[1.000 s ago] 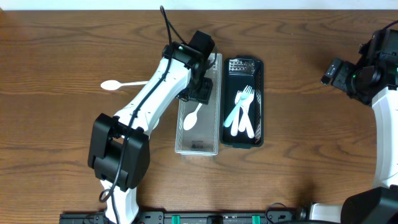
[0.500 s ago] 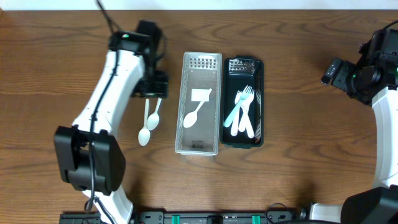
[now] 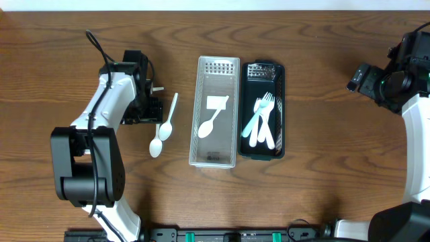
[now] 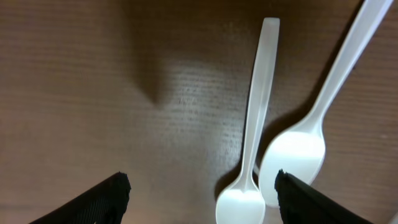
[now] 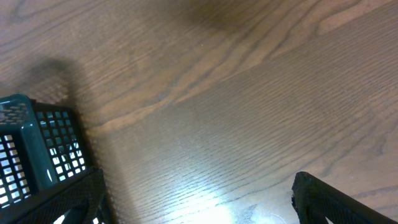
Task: Pack container
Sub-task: 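Place the spoon into the grey tray and open left gripper, then grasp another white spoon with the left gripper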
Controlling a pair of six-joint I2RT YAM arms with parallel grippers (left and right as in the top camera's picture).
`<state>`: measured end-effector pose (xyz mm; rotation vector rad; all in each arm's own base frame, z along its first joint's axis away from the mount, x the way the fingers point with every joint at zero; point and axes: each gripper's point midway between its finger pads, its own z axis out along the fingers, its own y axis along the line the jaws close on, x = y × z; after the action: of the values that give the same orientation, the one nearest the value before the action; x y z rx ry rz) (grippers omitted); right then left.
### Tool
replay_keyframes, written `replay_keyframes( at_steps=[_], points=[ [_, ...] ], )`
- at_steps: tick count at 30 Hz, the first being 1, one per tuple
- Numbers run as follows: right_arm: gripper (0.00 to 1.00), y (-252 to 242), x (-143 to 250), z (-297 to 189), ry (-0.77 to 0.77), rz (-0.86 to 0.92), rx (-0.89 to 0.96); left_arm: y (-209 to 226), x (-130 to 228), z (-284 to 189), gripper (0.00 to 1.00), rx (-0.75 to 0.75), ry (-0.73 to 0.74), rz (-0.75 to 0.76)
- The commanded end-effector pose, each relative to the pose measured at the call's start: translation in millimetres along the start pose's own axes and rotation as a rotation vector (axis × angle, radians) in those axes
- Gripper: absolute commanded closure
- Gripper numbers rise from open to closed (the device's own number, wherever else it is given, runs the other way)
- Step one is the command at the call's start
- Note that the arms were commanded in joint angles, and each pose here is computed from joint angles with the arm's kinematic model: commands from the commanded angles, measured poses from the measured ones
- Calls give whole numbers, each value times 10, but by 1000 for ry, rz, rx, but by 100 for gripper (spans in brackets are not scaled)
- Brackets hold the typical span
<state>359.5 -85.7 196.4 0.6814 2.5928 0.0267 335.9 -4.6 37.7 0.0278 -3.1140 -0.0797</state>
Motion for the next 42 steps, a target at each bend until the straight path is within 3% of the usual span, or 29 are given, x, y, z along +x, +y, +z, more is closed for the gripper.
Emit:
replay_keyframes(
  at_steps=[1, 9, 19, 26, 33, 42],
  points=[
    [1, -26, 2, 7, 3, 6, 0, -9, 79, 120, 22, 10, 18, 37],
    [1, 6, 10, 7, 8, 6, -18, -28, -106, 195, 26, 16, -69, 28],
    [1, 3, 18, 7, 11, 7, -17, -37, -154, 325, 27, 17, -64, 10],
    [1, 3, 18, 7, 11, 6, -17, -44, -105, 383, 28, 16, -34, 8],
    [1, 3, 18, 7, 11, 6, -17, -151, -37, 401, 40, 14, -12, 28],
    [1, 2, 19, 7, 12, 6, -17, -261, 188, 555, 40, 7, 39, 60]
  ],
)
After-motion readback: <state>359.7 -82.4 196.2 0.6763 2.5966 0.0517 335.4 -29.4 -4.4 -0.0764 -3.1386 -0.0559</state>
